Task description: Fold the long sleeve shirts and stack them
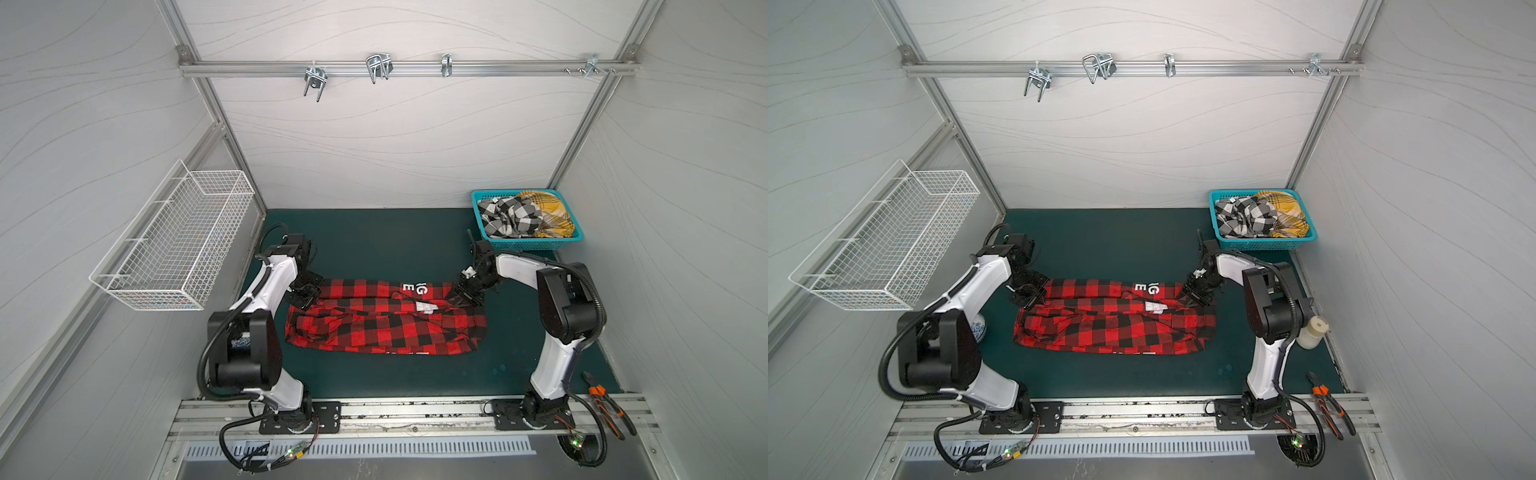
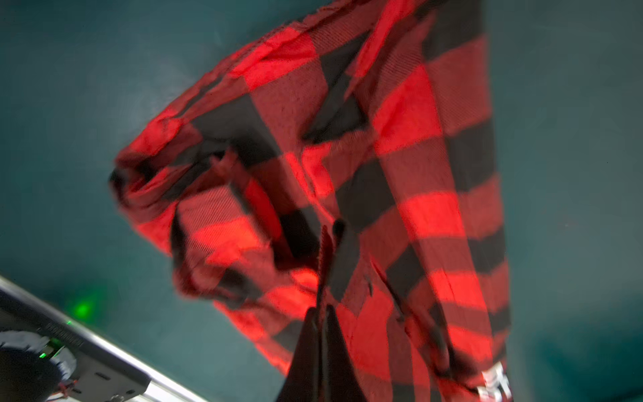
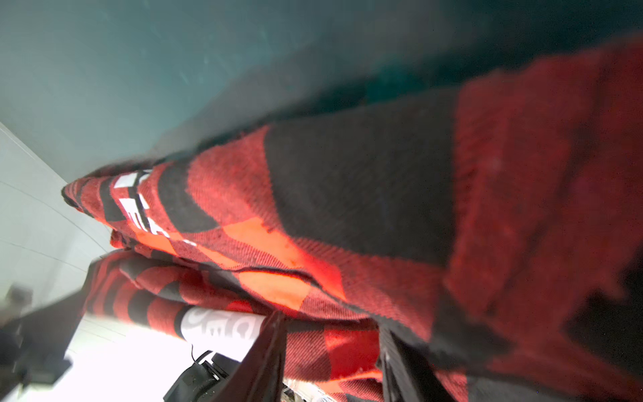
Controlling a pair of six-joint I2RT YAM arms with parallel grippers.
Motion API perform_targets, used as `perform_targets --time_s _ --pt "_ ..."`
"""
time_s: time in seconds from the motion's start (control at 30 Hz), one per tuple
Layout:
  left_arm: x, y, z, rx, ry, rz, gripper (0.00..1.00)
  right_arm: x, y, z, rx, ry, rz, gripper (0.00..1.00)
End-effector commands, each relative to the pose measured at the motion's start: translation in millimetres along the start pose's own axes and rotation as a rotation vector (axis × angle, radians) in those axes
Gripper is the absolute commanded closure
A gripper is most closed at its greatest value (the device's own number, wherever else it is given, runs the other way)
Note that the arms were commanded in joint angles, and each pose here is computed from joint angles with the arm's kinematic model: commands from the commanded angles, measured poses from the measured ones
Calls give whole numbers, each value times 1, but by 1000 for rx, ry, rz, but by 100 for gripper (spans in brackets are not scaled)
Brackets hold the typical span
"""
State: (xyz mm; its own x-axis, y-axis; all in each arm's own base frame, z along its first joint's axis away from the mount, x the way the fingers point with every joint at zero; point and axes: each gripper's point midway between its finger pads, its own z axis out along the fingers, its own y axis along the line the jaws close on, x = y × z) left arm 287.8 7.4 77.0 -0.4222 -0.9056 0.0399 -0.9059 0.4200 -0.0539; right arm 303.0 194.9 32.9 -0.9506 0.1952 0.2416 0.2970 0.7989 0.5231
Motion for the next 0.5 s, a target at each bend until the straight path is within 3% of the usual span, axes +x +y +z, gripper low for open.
perform_targets --time_s 0.0,0.1,0.17,0.33,0.4,0.47 --pt "-26 -23 11 19 -29 -11 91 10 3 -10 23 1 -32 53" --pt "-35 -44 16 41 -14 11 58 18 12 -18 17 -5 -80 52" --pt "-37 -58 13 96 -10 26 49 25 17 -21 25 -13 -118 51" --pt "-38 -59 -18 159 -63 56 41 47 26 -30 109 -50 -246 50" --pt "-36 -51 -27 149 -79 86 24 53 29 -34 156 -76 -300 49" --pt "-34 -38 -31 123 -87 106 19 58 33 -37 212 -99 -351 49"
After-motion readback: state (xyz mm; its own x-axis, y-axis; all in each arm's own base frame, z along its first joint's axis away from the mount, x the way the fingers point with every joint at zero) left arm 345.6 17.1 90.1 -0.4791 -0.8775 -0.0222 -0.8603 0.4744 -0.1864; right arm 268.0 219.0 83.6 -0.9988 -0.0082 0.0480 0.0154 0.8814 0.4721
